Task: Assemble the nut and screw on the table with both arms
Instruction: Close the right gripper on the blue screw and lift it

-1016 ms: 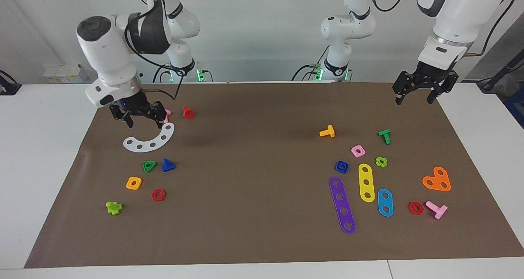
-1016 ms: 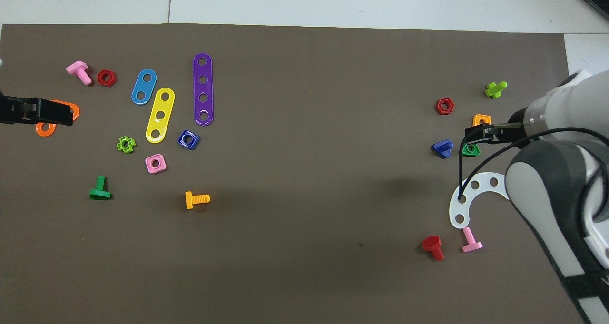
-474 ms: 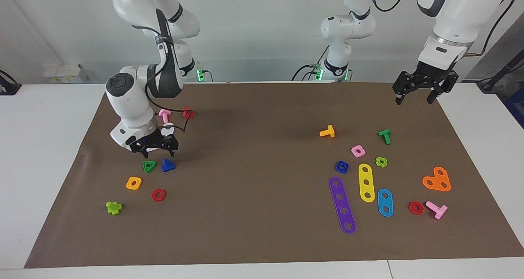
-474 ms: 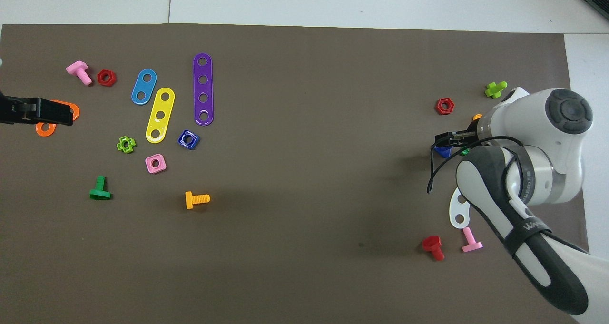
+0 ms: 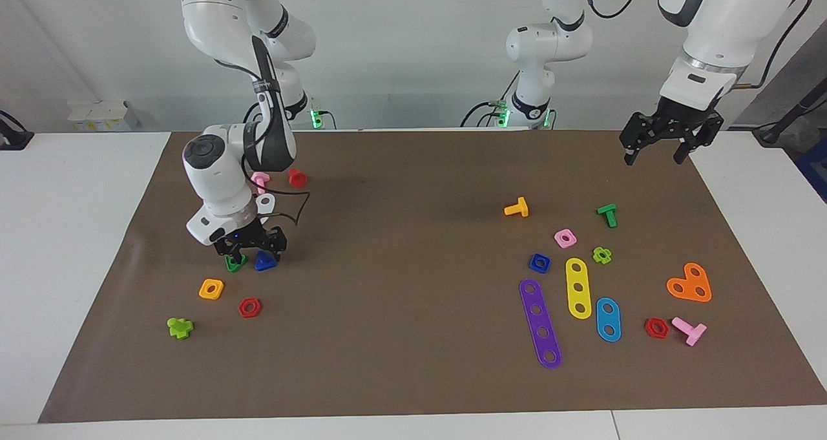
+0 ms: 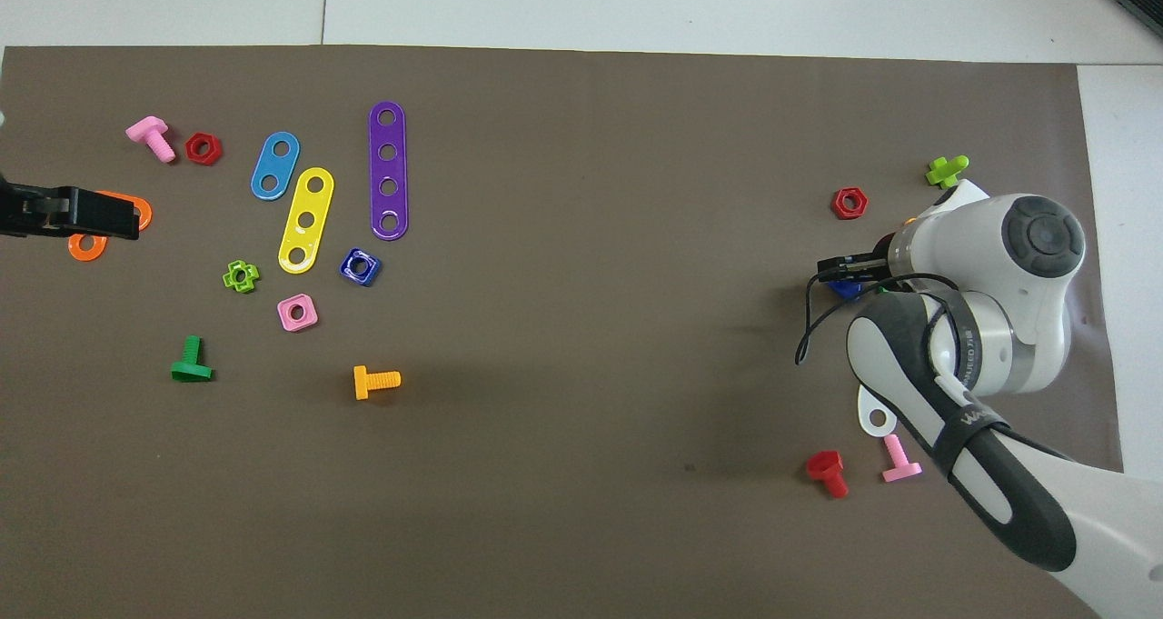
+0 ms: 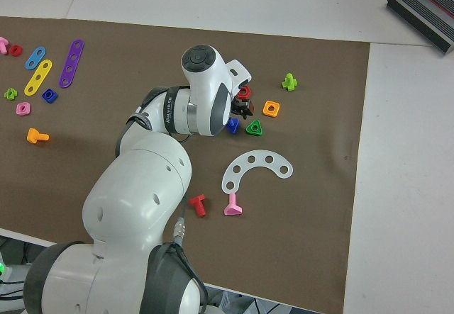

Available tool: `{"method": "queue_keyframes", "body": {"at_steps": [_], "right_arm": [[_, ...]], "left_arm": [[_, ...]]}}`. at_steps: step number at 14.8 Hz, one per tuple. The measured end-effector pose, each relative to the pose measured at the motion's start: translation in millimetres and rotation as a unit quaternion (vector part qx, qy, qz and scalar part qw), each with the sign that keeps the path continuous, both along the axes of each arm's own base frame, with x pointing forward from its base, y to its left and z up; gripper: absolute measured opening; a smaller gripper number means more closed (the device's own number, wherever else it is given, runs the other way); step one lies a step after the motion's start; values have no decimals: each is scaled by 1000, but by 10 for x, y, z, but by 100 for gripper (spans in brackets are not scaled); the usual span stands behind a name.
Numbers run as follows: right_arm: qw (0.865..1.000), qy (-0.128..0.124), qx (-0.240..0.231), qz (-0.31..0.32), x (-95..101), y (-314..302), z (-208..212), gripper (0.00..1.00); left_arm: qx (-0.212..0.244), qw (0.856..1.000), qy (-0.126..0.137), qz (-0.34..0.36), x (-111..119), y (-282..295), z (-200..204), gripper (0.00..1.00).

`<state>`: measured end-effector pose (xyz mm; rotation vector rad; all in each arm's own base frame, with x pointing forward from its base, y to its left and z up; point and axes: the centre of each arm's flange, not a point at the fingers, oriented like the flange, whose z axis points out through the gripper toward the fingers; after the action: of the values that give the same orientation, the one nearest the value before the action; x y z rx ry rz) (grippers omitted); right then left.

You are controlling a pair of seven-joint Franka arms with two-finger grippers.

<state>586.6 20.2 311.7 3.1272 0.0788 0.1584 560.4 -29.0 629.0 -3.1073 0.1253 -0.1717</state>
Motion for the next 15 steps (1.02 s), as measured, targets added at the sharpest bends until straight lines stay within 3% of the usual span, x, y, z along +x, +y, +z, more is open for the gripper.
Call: {"method": "queue_keyframes", "body": {"at_steps": [2, 4, 7, 15], "right_arm": [[1000, -1, 0, 0, -23, -1, -37, 80], [1000, -1, -1, 7, -43, -9, -68, 56], [1000, 2, -2, 14, -60, -40, -97, 43], [1000, 3, -2, 16, -67, -11, -106, 41]], "left_arm": [[0, 1000, 0, 0, 0, 0, 0, 100], [0, 1000, 0, 0, 0, 0, 0, 100], [0, 1000, 0, 0, 0, 0, 0, 100], [0, 1000, 0, 0, 0, 0, 0, 100]]}}
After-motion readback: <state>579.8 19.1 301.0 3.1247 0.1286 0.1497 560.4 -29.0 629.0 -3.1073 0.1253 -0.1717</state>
